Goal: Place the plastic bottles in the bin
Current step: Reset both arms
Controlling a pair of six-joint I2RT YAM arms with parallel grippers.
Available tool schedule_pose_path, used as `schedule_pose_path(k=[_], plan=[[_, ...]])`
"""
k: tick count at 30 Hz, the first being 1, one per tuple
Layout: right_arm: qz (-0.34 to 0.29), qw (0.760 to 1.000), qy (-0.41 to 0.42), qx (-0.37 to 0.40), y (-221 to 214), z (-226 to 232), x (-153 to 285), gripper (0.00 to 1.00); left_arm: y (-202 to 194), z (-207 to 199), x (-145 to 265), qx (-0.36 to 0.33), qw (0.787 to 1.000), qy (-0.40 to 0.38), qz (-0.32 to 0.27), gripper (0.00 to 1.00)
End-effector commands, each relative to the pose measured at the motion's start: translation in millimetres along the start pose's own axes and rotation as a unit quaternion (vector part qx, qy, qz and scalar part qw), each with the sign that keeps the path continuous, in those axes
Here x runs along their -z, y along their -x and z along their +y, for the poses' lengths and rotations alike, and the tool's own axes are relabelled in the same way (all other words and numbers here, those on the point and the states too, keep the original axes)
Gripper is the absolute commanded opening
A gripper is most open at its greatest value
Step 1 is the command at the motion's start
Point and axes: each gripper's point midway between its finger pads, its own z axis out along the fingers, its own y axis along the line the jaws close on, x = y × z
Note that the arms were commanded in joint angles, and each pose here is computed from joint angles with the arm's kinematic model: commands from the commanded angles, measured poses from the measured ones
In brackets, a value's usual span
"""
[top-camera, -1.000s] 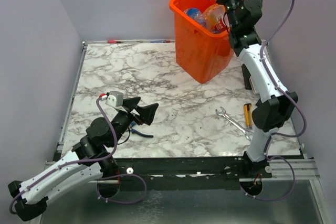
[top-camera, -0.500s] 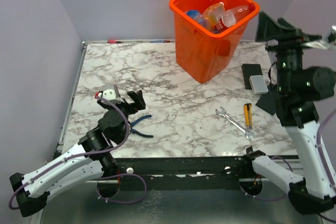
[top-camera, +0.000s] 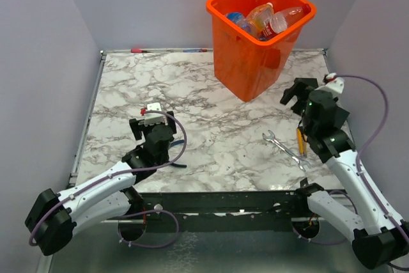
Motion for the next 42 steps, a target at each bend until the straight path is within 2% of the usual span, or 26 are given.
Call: schedule_pose_path(k=[1, 4, 6, 9, 11, 14, 18, 20, 24, 27, 30, 31, 34, 38, 41, 42], plan=[[0.04, 0.995, -0.075, 0.042, -56, -48, 0, 1.0, -11, 11, -29, 0.02, 1.0, 0.014, 0.01, 0.99], [-0.004, 0.989, -0.151, -0.005, -67, -82, -1, 1.0, -15, 31, -47, 0.031, 0.999, 0.033, -0.003, 0.99], [-0.029, 0.986, -0.161, 0.022, -72, -93, -6, 1.0, -18, 41, -57, 0.027, 0.999, 0.044, -0.011, 0.99], [-0.051, 0.985, -0.146, 0.076, -81, -97, -17, 1.0, -31, 56, -74, 0.013, 0.997, 0.076, -0.005, 0.99], [-0.043, 0.982, -0.133, 0.13, -94, -99, -25, 1.0, -40, 60, -83, 0.01, 0.997, 0.073, 0.001, 0.99], [-0.061, 0.979, -0.117, 0.157, -111, -105, -34, 1.0, -51, 60, -94, -0.001, 0.998, 0.06, 0.003, 0.99], [-0.087, 0.979, -0.087, 0.164, -120, -102, -49, 1.0, -58, 55, -106, 0.007, 1.0, 0.025, -0.014, 0.99], [-0.079, 0.979, -0.069, 0.176, -130, -106, -59, 1.0, -64, 48, -112, -0.024, 1.0, -0.009, -0.017, 0.99], [-0.094, 0.982, -0.091, 0.139, -130, -121, -68, 1.0, -67, 39, -124, -0.067, 0.996, -0.044, -0.028, 0.99], [-0.103, 0.983, -0.089, 0.126, -126, -122, -77, 1.0, -73, 46, -129, -0.058, 0.997, -0.036, -0.034, 0.99], [-0.104, 0.98, -0.086, 0.149, -123, -121, -87, 1.0, -82, 59, -135, -0.03, 0.999, -0.019, -0.034, 0.99], [-0.101, 0.981, -0.06, 0.156, -126, -116, -90, 1.0, -81, 59, -137, -0.03, 0.998, -0.024, -0.041, 0.99], [-0.101, 0.98, -0.055, 0.163, -132, -119, -95, 1.0, -84, 56, -139, -0.032, 0.998, -0.038, -0.032, 0.99], [-0.093, 0.979, -0.038, 0.176, -137, -112, -103, 1.0, -85, 75, -143, 0.001, 1.0, 0.016, -0.026, 0.99], [-0.077, 0.981, -0.009, 0.176, -153, -119, -101, 1.0, -85, 76, -143, 0.003, 1.0, 0.017, -0.026, 0.99], [-0.122, 0.977, -0.007, 0.173, -138, -118, -96, 1.0, -86, 76, -143, 0.003, 1.0, 0.017, -0.025, 0.99]])
